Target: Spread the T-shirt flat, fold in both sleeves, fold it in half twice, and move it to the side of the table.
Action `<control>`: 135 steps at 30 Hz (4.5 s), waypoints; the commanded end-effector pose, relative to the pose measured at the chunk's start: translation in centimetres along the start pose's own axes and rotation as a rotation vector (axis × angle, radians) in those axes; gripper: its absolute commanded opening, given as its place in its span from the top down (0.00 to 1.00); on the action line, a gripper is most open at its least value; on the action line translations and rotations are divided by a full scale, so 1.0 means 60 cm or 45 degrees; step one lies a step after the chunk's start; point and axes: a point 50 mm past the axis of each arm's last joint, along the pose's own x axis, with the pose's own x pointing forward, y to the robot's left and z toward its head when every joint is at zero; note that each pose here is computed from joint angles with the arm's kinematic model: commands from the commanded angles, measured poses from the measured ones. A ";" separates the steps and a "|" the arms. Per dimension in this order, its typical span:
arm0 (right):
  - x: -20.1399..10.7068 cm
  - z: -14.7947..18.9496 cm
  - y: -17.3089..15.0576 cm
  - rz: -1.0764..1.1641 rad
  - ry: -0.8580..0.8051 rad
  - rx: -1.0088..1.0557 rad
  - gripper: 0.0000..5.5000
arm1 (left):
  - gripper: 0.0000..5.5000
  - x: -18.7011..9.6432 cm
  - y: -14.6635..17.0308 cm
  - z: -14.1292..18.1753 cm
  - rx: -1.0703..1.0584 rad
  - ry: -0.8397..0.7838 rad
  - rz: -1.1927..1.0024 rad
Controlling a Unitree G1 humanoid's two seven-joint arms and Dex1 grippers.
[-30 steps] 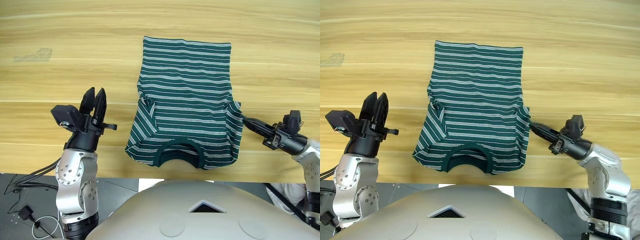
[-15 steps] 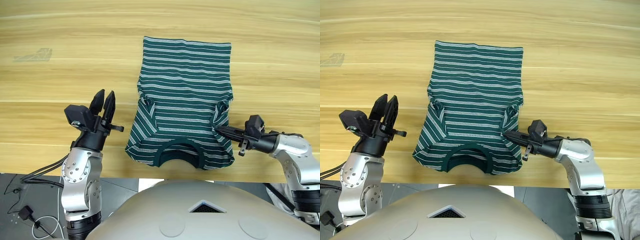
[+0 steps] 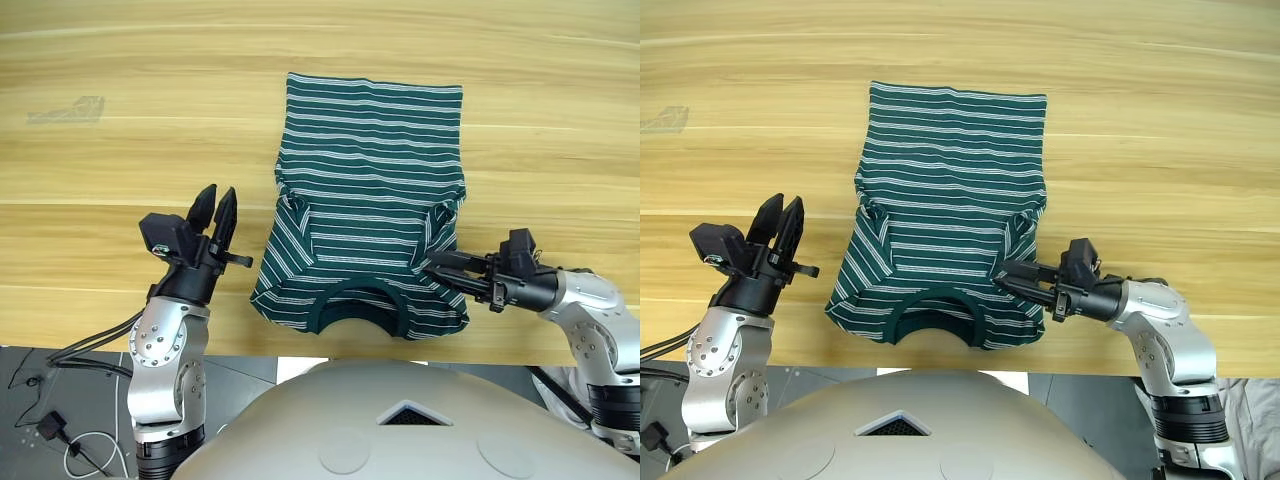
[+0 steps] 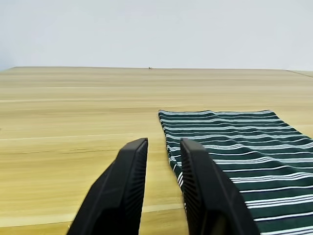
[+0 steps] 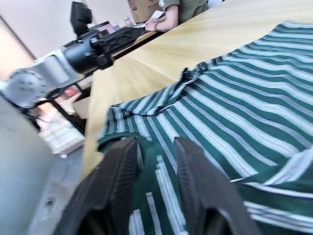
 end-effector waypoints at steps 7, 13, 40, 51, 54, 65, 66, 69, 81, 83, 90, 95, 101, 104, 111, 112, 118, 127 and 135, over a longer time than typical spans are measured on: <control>-0.019 0.110 -0.068 -0.535 -0.288 -0.645 0.72 | 0.78 0.019 0.059 0.051 0.836 -0.058 -0.094; -0.036 0.138 -0.073 -0.477 0.059 -1.905 0.72 | 0.78 0.003 0.137 0.047 1.765 0.097 -0.450; -0.107 -0.020 -0.057 0.435 0.543 -2.001 0.46 | 0.78 -0.037 0.082 -0.042 1.961 -0.010 -1.567; -0.083 -0.050 -0.033 0.486 0.408 -1.932 0.46 | 0.78 -0.029 0.077 -0.054 1.903 -0.018 -1.587; -0.081 -0.052 -0.036 0.476 0.418 -1.916 0.46 | 0.78 -0.031 0.082 -0.055 1.897 -0.011 -1.561; -0.076 -0.059 -0.038 0.443 0.416 -1.897 0.45 | 0.58 -0.032 0.091 -0.060 1.913 -0.044 -1.531; -0.076 -0.060 -0.038 0.440 0.417 -1.894 0.45 | 0.56 -0.034 0.090 -0.063 1.908 -0.041 -1.541; -0.074 -0.062 -0.039 0.425 0.417 -1.892 0.45 | 0.48 -0.038 0.086 -0.071 1.906 -0.045 -1.587; -0.068 -0.064 -0.040 0.427 0.412 -1.881 0.62 | 0.45 -0.068 0.080 -0.100 1.936 -0.006 -1.794; -0.066 -0.064 -0.040 0.424 0.408 -1.880 0.69 | 0.52 -0.068 0.080 -0.101 1.937 -0.006 -1.798; -0.061 -0.064 -0.041 0.420 0.399 -1.875 0.94 | 0.75 -0.065 0.077 -0.099 1.946 -0.011 -1.799; -0.061 -0.065 -0.042 0.408 0.402 -1.858 1.00 | 0.90 -0.066 0.075 -0.095 1.921 0.005 -1.787; -0.058 -0.067 -0.042 0.368 0.387 -1.776 1.00 | 1.00 -0.065 0.065 -0.085 1.675 0.147 -1.662; -0.058 -0.068 -0.042 0.367 0.395 -1.754 1.00 | 1.00 -0.066 0.065 -0.080 1.626 0.209 -1.656; -0.048 -0.044 -0.029 0.151 0.542 -0.887 1.00 | 1.00 -0.046 0.062 -0.023 1.187 0.519 -1.485; -0.041 -0.024 -0.024 0.162 0.503 -0.743 1.00 | 1.00 -0.038 0.063 -0.010 1.166 0.521 -1.462; -0.028 0.048 -0.008 0.235 0.344 -0.375 1.00 | 1.00 -0.029 0.074 0.044 1.059 0.544 -1.402; -0.033 0.080 0.015 0.212 0.276 -0.279 1.00 | 1.00 -0.061 0.063 0.113 0.980 0.533 -1.388; -0.047 0.068 0.038 0.173 0.228 -0.250 1.00 | 1.00 -0.092 0.060 0.136 0.924 0.546 -1.354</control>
